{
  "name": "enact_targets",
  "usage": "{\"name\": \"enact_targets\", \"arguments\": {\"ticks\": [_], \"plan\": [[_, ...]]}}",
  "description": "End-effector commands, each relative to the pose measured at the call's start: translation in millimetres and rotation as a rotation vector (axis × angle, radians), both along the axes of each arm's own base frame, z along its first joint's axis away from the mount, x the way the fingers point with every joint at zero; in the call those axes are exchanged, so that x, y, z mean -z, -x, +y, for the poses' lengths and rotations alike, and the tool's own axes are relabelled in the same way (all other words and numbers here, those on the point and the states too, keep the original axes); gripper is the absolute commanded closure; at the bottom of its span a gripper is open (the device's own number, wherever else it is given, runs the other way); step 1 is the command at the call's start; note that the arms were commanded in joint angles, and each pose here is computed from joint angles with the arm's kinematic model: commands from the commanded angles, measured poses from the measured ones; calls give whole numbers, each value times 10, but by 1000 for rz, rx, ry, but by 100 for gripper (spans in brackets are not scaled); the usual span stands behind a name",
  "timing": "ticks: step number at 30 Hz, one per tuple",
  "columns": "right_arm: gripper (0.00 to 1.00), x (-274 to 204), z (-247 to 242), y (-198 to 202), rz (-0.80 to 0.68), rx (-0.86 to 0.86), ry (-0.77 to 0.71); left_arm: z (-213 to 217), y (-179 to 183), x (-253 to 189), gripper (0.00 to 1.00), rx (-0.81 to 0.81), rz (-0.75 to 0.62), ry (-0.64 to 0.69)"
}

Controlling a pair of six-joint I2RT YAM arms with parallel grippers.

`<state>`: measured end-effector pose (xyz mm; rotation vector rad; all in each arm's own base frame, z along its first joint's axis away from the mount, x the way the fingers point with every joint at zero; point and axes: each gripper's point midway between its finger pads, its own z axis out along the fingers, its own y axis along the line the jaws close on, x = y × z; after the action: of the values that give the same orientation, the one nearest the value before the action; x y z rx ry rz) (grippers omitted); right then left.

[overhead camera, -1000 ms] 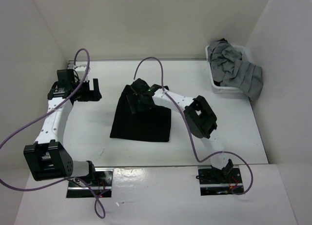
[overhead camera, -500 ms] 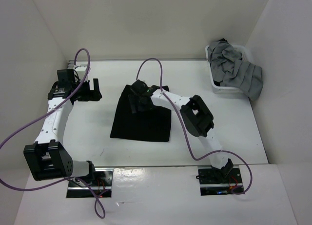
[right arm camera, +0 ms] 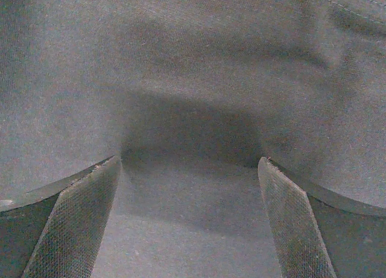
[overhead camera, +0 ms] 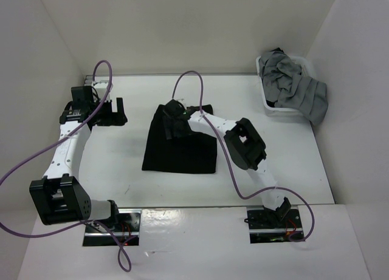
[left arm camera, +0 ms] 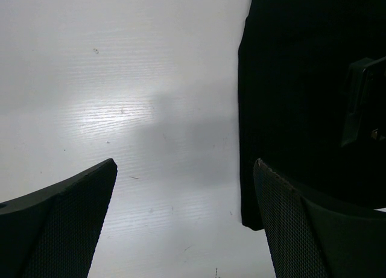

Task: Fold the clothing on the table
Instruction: Flatten the skirt out

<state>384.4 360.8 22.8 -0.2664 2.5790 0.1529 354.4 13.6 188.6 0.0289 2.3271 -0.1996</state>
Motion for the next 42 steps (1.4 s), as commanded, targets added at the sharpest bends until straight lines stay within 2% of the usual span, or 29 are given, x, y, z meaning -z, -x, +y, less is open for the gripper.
{"name": "enact_targets", "arguments": {"ticks": [1, 13, 17, 20, 21, 24, 25, 26, 27, 29, 30, 33, 35, 36, 39, 42], "plan": [[2, 138, -205, -117, 5, 68, 40, -4, -10, -43, 0, 15, -28, 1], [2, 200, -464, -244, 13, 105, 69, -4, -10, -43, 0, 15, -28, 1], [2, 52, -424, -253, 0, 100, 39, -4, -10, -43, 0, 15, -28, 1], [2, -368, -336, -262, -57, 79, -20, -40, -9, -50, 0, 30, -30, 16], [2, -698, -271, -267, -116, 64, -60, -44, 9, -37, 0, 30, -21, 17], [2, -1284, -266, -307, -212, 55, -125, -140, 43, -61, 0, 84, -19, 46], [2, -1655, -285, -269, -263, 42, -174, -176, 44, -64, 0, 99, -10, 64], [2, -1813, -316, -253, -301, 16, -181, -279, 74, -104, 0, 157, -14, 97], [2, -2173, -363, -179, -360, -8, -227, -359, 141, -18, 2, 204, 37, 108], [2, -2284, -444, -68, -388, -87, -236, -481, 181, -28, 5, 264, 72, 110], [2, -2381, -550, -82, -429, -123, -222, -580, 279, 85, 11, 303, 135, 114], [5, -2371, -873, 63, -454, -215, -165, -682, 368, 172, 14, 327, 189, 93], [9, -2148, -1072, 187, -421, -251, -91, -716, 419, 269, 14, 334, 229, 70], [12, -1902, -1242, 227, -379, -229, -28, -774, 450, 307, 14, 351, 241, 58], [27, -1669, -1455, 311, -340, -226, 49, -842, 502, 450, 15, 372, 287, 43], [28, -1522, -1544, 376, -310, -238, 74, -880, 443, 573, 15, 381, 318, 11]]}}
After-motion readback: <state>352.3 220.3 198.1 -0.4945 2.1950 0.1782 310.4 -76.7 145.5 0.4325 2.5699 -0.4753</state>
